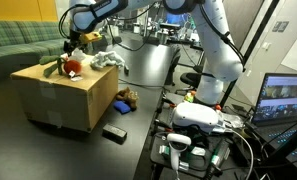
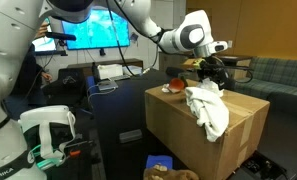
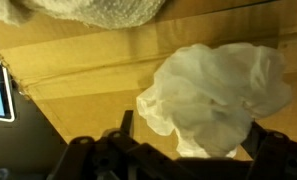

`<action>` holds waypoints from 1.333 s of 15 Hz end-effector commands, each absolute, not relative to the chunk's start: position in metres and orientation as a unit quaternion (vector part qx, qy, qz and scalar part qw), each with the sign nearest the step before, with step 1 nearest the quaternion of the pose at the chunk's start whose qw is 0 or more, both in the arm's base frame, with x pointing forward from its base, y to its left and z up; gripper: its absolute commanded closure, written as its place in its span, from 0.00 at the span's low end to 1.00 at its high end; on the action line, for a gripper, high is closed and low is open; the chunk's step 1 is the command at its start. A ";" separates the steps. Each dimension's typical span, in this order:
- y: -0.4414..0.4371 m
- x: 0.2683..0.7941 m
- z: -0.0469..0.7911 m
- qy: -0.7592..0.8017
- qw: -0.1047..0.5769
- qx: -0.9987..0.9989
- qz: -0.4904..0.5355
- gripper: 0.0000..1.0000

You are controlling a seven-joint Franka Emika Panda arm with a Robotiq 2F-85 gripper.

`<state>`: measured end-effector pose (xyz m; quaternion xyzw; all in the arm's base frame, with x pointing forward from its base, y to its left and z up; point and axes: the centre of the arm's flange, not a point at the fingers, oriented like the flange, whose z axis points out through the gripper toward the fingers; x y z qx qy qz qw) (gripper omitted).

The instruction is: Switch all the objects on the box and on the table

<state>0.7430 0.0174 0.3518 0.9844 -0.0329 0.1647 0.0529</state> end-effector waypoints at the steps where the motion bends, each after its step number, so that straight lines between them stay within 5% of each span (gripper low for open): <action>1: 0.010 0.768 0.343 -0.039 0.051 0.985 0.159 0.00; 2: 0.010 0.769 0.340 -0.038 0.054 0.986 0.156 0.00; 3: 0.010 0.769 0.339 -0.039 0.055 0.986 0.154 0.25; 12: 0.012 0.755 0.374 -0.038 0.061 0.985 0.154 0.88; 20: 0.007 0.703 0.444 -0.042 0.084 0.982 0.165 0.90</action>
